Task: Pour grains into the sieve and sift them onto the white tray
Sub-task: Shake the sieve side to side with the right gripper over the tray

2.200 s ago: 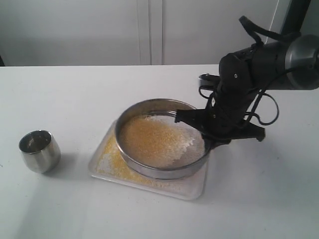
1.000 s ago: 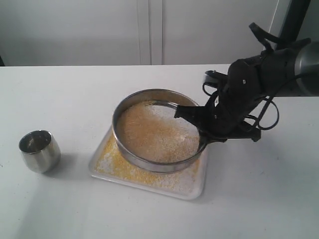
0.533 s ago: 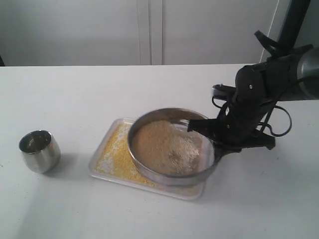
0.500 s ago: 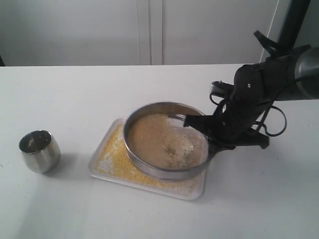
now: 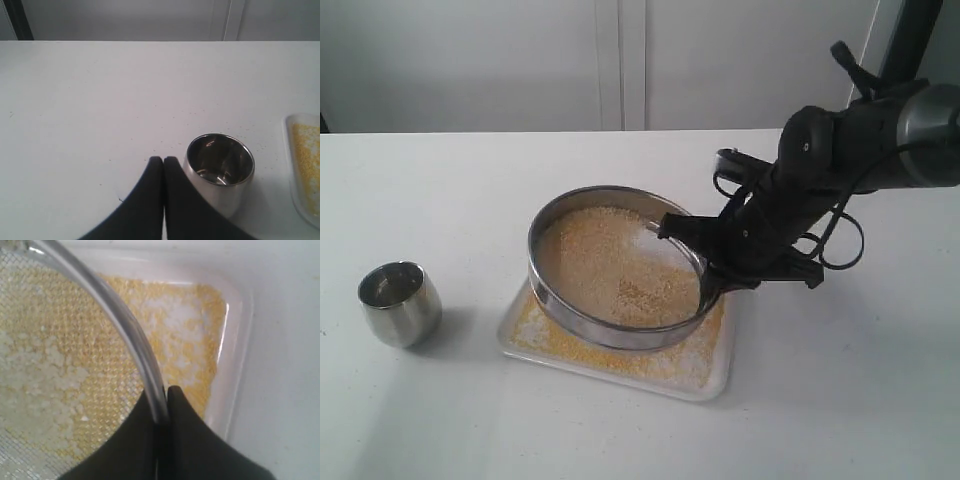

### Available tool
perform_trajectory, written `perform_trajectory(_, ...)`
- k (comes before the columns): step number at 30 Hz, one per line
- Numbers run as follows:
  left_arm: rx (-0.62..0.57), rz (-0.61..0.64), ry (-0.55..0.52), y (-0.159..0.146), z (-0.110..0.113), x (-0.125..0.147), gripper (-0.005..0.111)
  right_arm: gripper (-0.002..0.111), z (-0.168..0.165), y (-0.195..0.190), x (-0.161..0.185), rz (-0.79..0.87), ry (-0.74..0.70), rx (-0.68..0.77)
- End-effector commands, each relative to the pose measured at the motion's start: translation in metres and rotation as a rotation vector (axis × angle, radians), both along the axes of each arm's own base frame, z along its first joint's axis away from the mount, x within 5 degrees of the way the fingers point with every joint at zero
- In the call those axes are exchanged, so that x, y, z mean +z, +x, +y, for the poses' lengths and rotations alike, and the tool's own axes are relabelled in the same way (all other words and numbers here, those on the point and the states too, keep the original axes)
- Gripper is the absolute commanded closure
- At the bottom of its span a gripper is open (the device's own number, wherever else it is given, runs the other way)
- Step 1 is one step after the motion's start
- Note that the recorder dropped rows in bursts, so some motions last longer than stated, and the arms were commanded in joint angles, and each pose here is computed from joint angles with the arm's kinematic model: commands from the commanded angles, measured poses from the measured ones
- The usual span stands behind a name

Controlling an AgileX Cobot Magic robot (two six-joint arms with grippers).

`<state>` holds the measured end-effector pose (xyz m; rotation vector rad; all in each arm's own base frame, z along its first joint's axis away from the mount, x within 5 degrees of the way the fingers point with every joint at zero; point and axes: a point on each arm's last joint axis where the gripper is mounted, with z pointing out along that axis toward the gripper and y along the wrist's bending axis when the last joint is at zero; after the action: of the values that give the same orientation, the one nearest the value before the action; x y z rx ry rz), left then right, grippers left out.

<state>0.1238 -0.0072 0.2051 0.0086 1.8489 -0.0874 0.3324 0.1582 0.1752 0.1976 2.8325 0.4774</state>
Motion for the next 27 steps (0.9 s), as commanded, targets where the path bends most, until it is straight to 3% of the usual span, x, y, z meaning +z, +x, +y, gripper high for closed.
perform_trajectory(1,0.002,-0.007,-0.003,-0.001,0.000,-0.001,0.107,0.108,-0.033,-0.010,0.010,0.089,-0.160,0.035)
perform_trajectory(3,0.002,-0.007,-0.003,-0.001,0.000,-0.001,0.107,0.108,-0.041,-0.007,0.010,0.040,-0.170,-0.065)
perform_trajectory(6,0.002,-0.007,-0.003,-0.001,0.000,-0.001,0.107,0.108,-0.025,0.008,0.013,-0.097,-0.029,-0.120)
perform_trajectory(8,0.002,-0.007,-0.003,-0.001,0.000,-0.001,0.107,0.108,-0.009,0.005,0.015,-0.068,0.015,-0.032)
perform_trajectory(10,0.002,-0.007,-0.003,-0.001,0.000,-0.001,0.107,0.108,-0.006,-0.006,0.014,0.014,-0.047,0.128)
perform_trajectory(12,0.002,-0.007,-0.003,-0.001,0.000,-0.001,0.107,0.108,-0.020,-0.011,0.012,0.065,-0.162,0.140)
perform_trajectory(14,0.002,-0.007,-0.003,-0.001,0.000,-0.001,0.107,0.108,-0.031,-0.007,0.012,0.038,-0.213,0.015)
perform_trajectory(17,0.002,-0.007,-0.003,-0.001,0.000,-0.001,0.107,0.108,-0.024,0.007,0.013,-0.077,-0.087,-0.113)
perform_trajectory(19,0.002,-0.007,-0.003,-0.001,0.000,-0.001,0.107,0.108,-0.007,0.011,0.015,-0.093,0.004,-0.080)
perform_trajectory(23,0.002,-0.007,-0.003,-0.001,0.000,-0.001,0.107,0.108,-0.014,-0.003,0.017,0.018,-0.132,0.123)
perform_trajectory(25,0.002,-0.007,-0.003,-0.001,0.000,-0.001,0.107,0.108,-0.030,-0.001,0.017,0.011,-0.214,0.041)
perform_trajectory(27,0.002,-0.007,-0.003,-0.001,0.000,-0.001,0.107,0.108,-0.034,0.009,0.018,-0.054,-0.162,-0.089)
